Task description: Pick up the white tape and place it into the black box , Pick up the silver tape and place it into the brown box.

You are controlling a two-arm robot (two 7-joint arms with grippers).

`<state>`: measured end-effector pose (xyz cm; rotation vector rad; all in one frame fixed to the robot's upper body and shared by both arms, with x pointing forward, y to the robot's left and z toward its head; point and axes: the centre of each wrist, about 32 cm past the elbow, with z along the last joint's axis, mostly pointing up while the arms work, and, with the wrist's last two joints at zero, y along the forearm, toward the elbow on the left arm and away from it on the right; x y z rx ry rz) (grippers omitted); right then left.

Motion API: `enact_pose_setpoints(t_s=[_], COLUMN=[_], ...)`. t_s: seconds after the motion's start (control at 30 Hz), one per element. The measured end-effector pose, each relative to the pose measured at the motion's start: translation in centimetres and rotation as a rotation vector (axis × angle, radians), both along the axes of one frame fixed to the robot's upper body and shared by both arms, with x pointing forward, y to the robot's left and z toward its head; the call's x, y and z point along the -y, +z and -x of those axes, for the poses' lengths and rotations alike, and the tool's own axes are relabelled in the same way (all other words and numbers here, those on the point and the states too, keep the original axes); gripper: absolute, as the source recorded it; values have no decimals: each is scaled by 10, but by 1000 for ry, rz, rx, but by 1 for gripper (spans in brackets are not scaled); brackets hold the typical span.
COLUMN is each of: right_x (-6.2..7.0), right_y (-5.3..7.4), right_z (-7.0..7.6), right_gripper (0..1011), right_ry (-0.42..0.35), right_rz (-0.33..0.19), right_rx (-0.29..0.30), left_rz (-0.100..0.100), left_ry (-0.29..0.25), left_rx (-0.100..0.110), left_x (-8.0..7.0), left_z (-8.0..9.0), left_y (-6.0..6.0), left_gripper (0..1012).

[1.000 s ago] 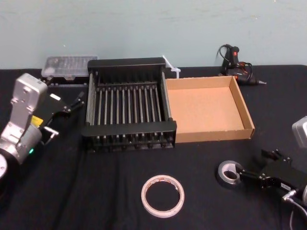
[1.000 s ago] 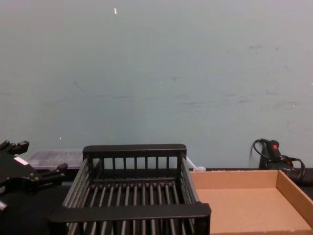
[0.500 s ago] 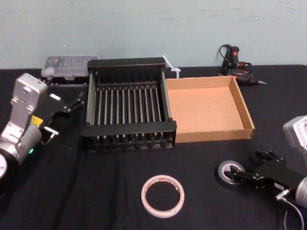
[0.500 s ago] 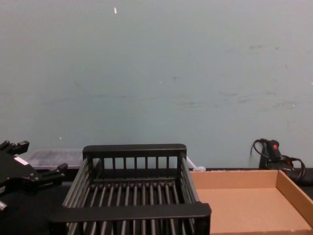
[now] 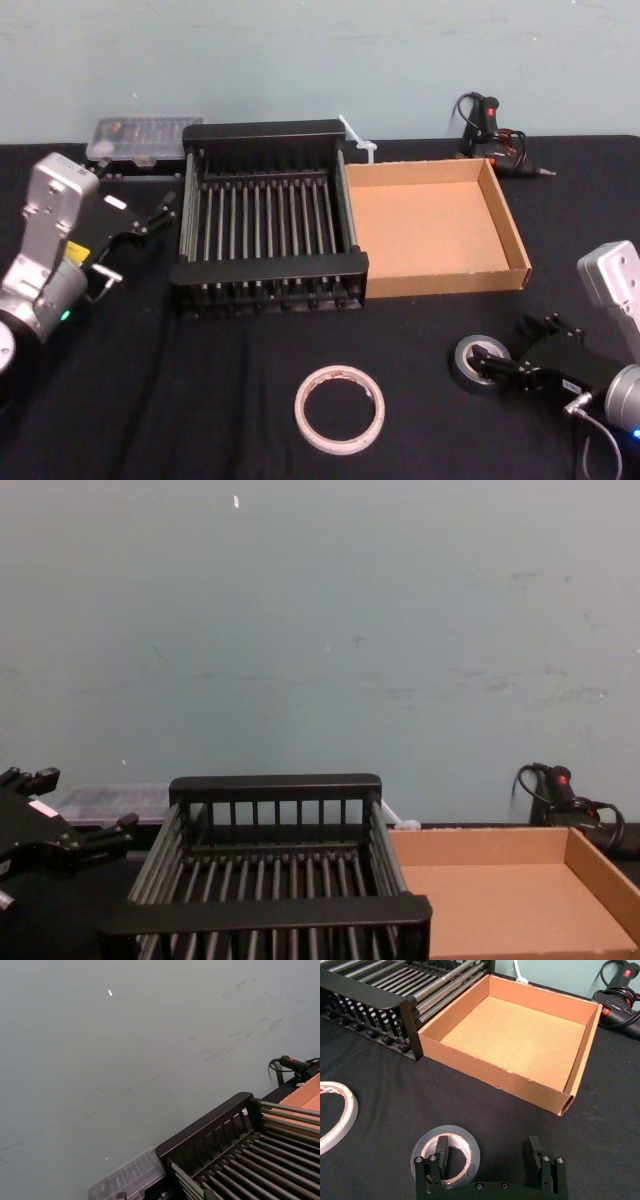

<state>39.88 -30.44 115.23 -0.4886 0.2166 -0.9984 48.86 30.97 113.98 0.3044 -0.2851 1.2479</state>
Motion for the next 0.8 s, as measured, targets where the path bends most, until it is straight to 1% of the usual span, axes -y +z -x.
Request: enact_pose_setpoints(t_s=[0.23, 0.63, 0.73, 0.8], right_x=[-1, -1, -1, -1], right_y=[-3, -3, -3, -2], right_z=[-2, -2, -2, -1], right_gripper=[1002, 1002, 960, 905], right_ry=[-2, -2, -2, -2], right_rz=[5, 7, 6, 6], right_rx=[-1, 1, 2, 2], left_rz=[0, 0, 0, 0], left_ry=[0, 0, 0, 0], left_rx=[0, 0, 0, 0], left_x=[0, 0, 0, 0], left_z=[0, 0, 0, 0], left_y=[0, 0, 0, 0], left_gripper=[1001, 1001, 1002, 1001])
